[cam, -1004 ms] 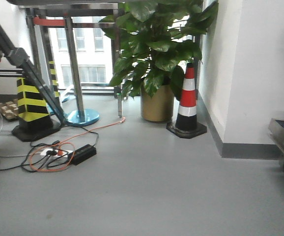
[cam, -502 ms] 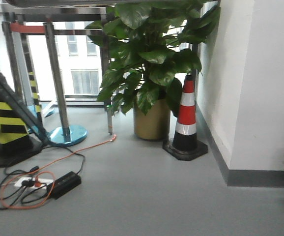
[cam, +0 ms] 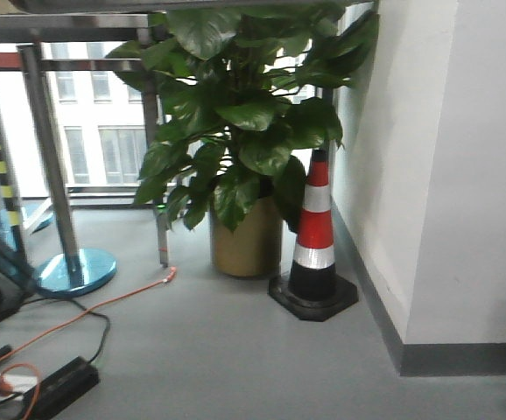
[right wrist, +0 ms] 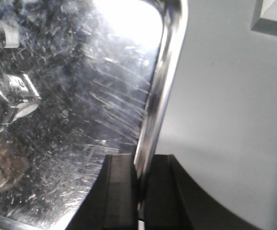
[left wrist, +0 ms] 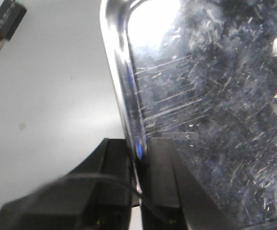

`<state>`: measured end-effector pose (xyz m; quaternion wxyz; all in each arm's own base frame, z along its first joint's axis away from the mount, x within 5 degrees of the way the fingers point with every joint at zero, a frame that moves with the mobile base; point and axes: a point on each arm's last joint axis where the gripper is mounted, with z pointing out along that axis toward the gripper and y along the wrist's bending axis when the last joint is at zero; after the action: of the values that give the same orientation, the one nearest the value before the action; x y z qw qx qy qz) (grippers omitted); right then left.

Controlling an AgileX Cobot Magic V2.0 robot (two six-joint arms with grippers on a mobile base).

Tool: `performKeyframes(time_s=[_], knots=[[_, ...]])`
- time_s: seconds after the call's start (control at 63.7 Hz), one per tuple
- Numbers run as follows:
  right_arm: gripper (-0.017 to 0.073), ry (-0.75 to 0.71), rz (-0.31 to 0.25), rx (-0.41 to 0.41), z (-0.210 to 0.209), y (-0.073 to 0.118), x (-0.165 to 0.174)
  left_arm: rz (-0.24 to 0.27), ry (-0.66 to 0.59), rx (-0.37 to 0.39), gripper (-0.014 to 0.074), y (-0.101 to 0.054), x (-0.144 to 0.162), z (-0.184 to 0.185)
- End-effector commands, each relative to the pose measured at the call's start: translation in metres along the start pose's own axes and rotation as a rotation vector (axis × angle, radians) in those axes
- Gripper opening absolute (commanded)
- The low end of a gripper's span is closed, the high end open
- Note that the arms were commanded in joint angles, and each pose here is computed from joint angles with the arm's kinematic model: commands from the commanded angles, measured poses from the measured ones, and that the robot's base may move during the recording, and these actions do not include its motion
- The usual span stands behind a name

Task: Stack silver trays without gaps
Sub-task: 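Turn and drive the base to the other shelf with the tray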

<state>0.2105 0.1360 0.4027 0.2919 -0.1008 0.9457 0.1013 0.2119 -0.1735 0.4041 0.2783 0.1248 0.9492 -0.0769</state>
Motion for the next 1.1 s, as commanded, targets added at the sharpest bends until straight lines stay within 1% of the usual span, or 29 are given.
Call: performKeyframes(time_s=[0.0, 1.083], knots=[[0.0056, -0.127, -0.041, -0.003, -0.0187, -0.0026, -0.0097, 0.035, 0.004, -0.051, -0.0048, 0.0085, 0.0032, -0.0165], [0.0056, -0.123, -0.042, -0.001, -0.017, -0.0022, -0.0102, 0.036, 0.003, -0.053, -0.0048, 0.0087, 0.0031, -0.0165]])
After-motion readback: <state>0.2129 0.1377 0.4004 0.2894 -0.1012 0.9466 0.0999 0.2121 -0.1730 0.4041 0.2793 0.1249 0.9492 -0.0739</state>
